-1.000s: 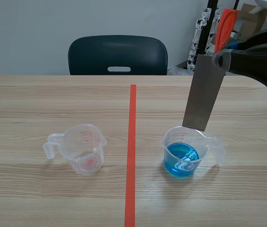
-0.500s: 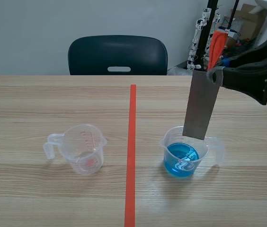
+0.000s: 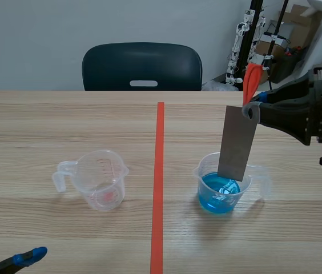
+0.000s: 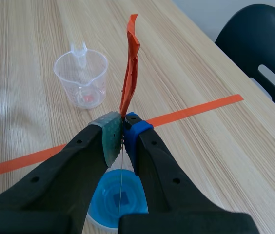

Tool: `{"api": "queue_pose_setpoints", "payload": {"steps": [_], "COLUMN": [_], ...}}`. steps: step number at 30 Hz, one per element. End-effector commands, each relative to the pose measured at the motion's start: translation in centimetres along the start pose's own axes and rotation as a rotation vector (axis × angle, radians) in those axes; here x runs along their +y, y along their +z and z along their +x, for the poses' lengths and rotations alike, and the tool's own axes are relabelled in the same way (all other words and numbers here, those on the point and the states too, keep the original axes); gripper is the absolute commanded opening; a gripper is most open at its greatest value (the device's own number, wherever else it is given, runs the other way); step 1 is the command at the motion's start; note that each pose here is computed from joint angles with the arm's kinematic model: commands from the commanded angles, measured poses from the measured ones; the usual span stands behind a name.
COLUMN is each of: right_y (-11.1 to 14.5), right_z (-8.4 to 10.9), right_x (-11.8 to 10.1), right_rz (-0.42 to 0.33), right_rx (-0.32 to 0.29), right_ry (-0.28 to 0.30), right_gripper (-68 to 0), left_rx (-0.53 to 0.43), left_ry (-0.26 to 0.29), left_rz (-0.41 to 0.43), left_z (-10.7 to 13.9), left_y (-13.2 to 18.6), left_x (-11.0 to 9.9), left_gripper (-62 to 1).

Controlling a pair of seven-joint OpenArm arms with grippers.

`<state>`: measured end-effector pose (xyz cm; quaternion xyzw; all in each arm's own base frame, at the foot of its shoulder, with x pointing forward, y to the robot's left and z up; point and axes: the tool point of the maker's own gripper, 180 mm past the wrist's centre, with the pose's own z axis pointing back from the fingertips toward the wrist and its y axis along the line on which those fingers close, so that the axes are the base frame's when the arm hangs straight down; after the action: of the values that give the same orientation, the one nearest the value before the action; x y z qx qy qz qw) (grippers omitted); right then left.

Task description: Do the redox reaction experiment. lower the plate into the blue solution

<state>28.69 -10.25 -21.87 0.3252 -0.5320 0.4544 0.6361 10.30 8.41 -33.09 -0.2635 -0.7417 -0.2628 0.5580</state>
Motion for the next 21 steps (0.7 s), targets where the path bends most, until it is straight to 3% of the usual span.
{"api": "queue_pose_setpoints", "payload": {"steps": [1,10,14,21], "right_y": [0.2,0.0,-0.3,-1.1], "right_z": [0.8,-0.6,-1.1,-2.1], "right_x": [-0.7,-1.4,-1.2,0.2], "right_rz": [-0.018,-0.041,-0.037,-0.004], "right_rx": [-0.037,-0.043,-0.043,-0.035], "right_ry": [-0.009,-0.014,-0.013,-0.005], "right_gripper": [-66.9,-66.9,-66.9,-66.9], "left_rx": [-0.066,-0.117,-0.137,-0.137], "left_ry": [0.003,-0.015,0.023,0.025], "left_rz": [0.010,-0.001,-0.011,-0.012], "left_z": [1.2,2.2,2.7,2.7], "left_y": [-0.4,-1.5,-1.9,-1.9], "left_x": [-0.1,0.0,-0.1,-0.1], "left_gripper": [-6.6,-6.6,-6.6,-5.1]}}
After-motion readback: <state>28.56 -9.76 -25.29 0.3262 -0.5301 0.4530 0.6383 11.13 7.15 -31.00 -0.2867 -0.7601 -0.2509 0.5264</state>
